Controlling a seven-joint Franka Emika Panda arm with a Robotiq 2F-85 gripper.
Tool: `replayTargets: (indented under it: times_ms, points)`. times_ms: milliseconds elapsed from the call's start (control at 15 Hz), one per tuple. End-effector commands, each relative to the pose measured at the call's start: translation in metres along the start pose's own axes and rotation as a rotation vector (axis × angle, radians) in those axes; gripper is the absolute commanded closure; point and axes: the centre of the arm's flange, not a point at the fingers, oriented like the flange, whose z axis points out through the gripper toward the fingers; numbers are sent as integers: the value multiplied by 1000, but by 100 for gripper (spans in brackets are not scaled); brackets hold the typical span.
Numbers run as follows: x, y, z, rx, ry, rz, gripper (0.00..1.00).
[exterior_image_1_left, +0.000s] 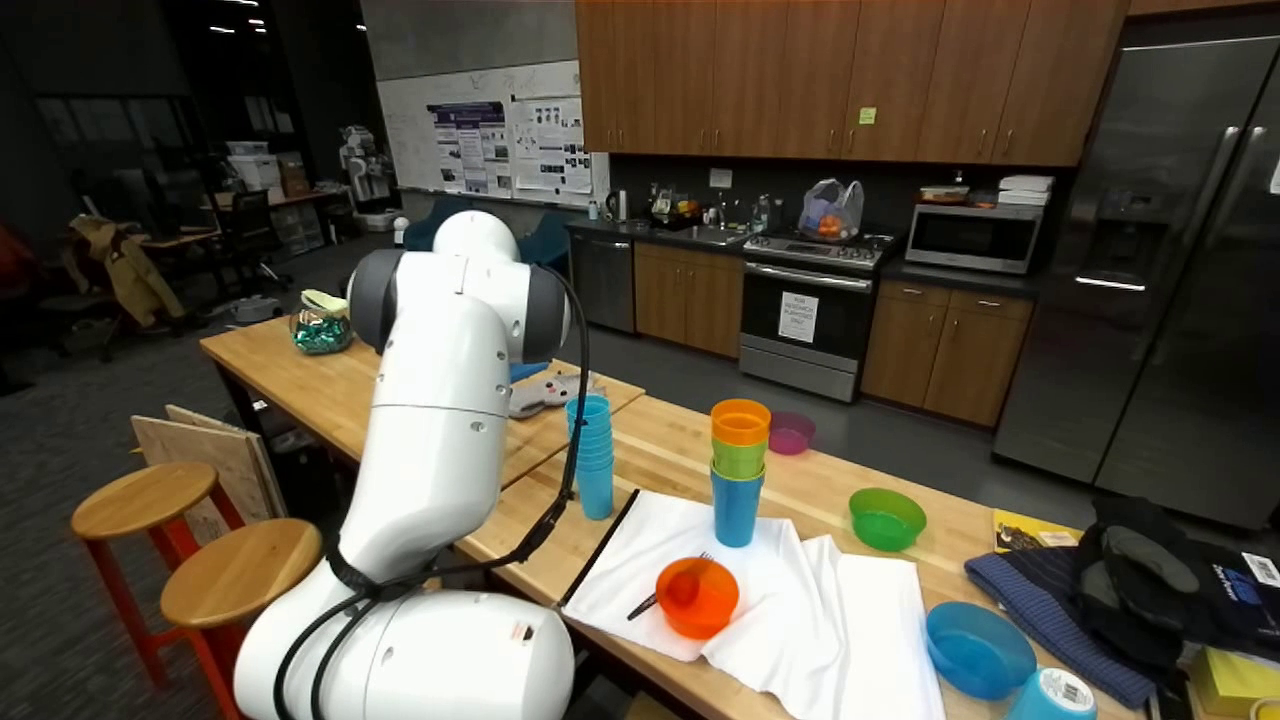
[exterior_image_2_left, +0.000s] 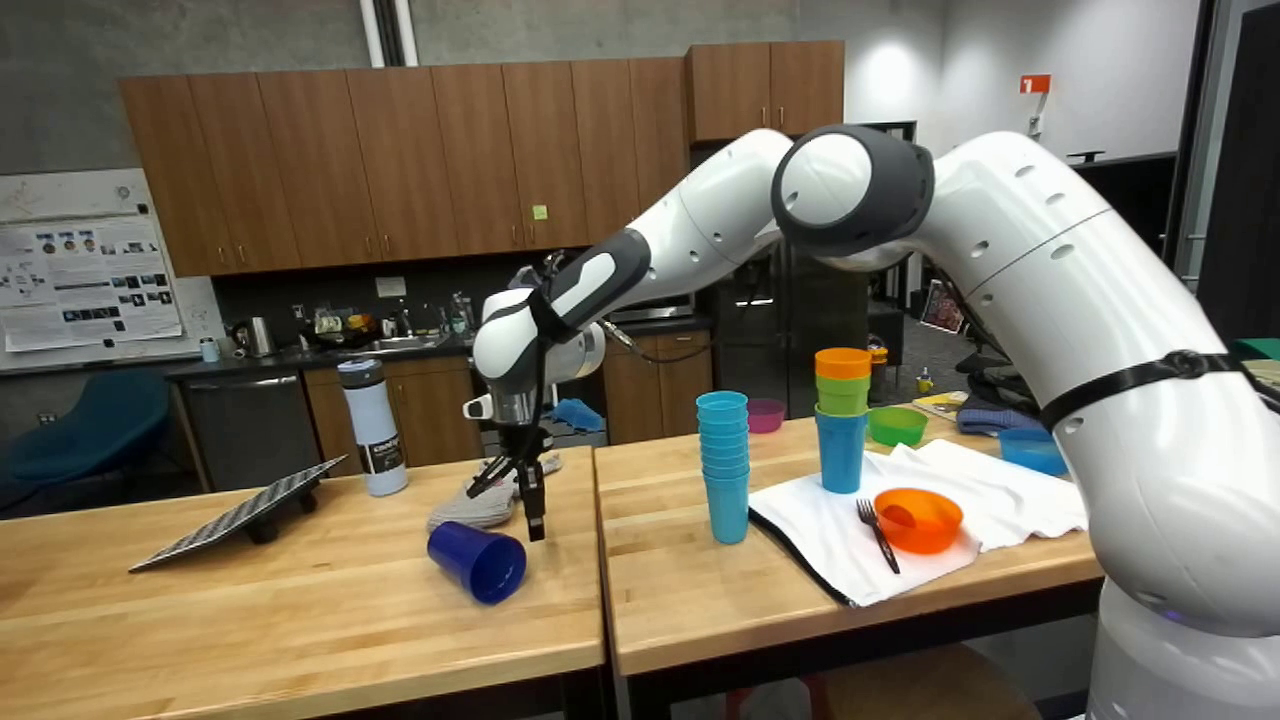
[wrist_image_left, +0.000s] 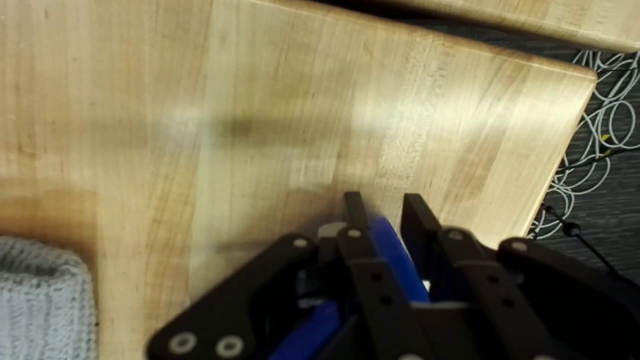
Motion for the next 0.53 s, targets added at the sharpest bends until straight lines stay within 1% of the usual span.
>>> replayTargets:
  times_ms: [0,67,133,267,467]
  points:
    - [0,0,0,0,0,0,48]
    - [3,-5,3,-20,14,16,48]
    - [2,-5,3,-14,37,38,44]
    - [-2,-5,8,5,63,124,32]
    - [-5,-13,14,19,37,225,12]
